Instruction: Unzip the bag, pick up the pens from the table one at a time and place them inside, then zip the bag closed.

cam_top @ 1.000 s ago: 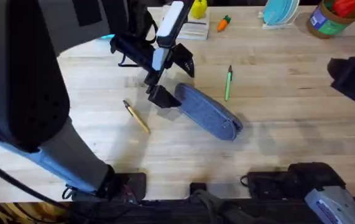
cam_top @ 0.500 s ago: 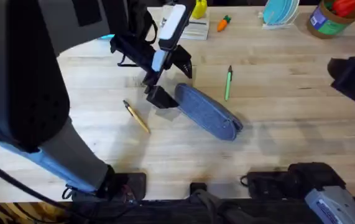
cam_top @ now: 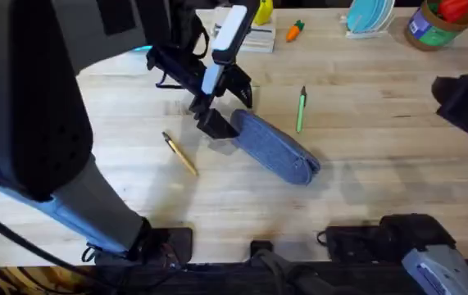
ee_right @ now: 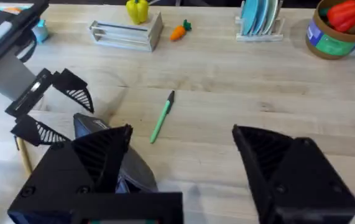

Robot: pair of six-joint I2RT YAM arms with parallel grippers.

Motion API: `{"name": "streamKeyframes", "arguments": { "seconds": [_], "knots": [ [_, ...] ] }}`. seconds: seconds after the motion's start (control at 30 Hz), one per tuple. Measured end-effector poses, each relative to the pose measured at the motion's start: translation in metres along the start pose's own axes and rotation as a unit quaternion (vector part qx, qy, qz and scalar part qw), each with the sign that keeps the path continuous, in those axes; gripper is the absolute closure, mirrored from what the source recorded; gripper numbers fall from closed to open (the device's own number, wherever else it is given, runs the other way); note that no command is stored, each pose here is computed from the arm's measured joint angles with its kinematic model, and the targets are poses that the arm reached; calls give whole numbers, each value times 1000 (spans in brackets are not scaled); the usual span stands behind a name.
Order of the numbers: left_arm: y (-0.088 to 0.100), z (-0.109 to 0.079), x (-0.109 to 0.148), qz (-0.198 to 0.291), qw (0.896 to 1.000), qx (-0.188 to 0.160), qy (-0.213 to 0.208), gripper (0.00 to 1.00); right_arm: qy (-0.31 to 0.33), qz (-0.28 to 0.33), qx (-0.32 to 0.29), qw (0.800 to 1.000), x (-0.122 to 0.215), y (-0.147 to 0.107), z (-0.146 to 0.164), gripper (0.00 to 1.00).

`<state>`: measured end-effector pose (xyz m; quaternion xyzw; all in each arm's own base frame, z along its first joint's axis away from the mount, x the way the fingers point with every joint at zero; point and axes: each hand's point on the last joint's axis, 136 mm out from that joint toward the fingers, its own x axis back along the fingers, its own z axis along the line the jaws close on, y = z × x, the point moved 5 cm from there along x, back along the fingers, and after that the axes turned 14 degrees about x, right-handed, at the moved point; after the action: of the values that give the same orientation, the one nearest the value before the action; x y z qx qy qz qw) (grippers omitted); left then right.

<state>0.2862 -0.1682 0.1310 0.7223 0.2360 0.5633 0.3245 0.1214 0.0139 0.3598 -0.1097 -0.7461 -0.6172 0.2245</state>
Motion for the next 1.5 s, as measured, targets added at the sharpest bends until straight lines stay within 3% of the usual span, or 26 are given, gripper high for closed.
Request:
{"name": "streamKeyframes", "arguments": {
  "seconds": [0.13, 0.2, 0.23, 0.4, 0.67, 1.23, 1.33, 1.5],
  "knots": [
    [4, -2, -5, 2, 1000, -5, -7, 571, 0, 0, 0, 1000, 0, 0, 0, 3],
    [4, -2, -6, 2, 1000, -6, -8, 688, 0, 0, 0, 1000, 0, 0, 0, 3],
    [4, -2, -6, 4, 1000, -7, -8, 947, 0, 0, 0, 1000, 0, 0, 0, 3],
    [4, -3, -6, 5, 1000, -5, -10, 955, 1, 5, -7, 1000, 0, -2, 0, 3],
    [4, -3, -6, 6, 1000, -4, -10, 960, 19, 72, -105, 992, 2, -28, 9, 4],
    [3, -3, -6, 6, 1000, -4, -10, 959, 94, 214, -260, 937, -48, -95, 40, 4],
    [3, -3, -6, 6, 1000, -4, -10, 959, 99, 221, -274, 931, -51, -98, 42, 3],
    [3, -4, -6, 6, 1000, -3, -11, 959, 105, 186, -279, 936, -57, -85, 40, 4]
  ]
}}
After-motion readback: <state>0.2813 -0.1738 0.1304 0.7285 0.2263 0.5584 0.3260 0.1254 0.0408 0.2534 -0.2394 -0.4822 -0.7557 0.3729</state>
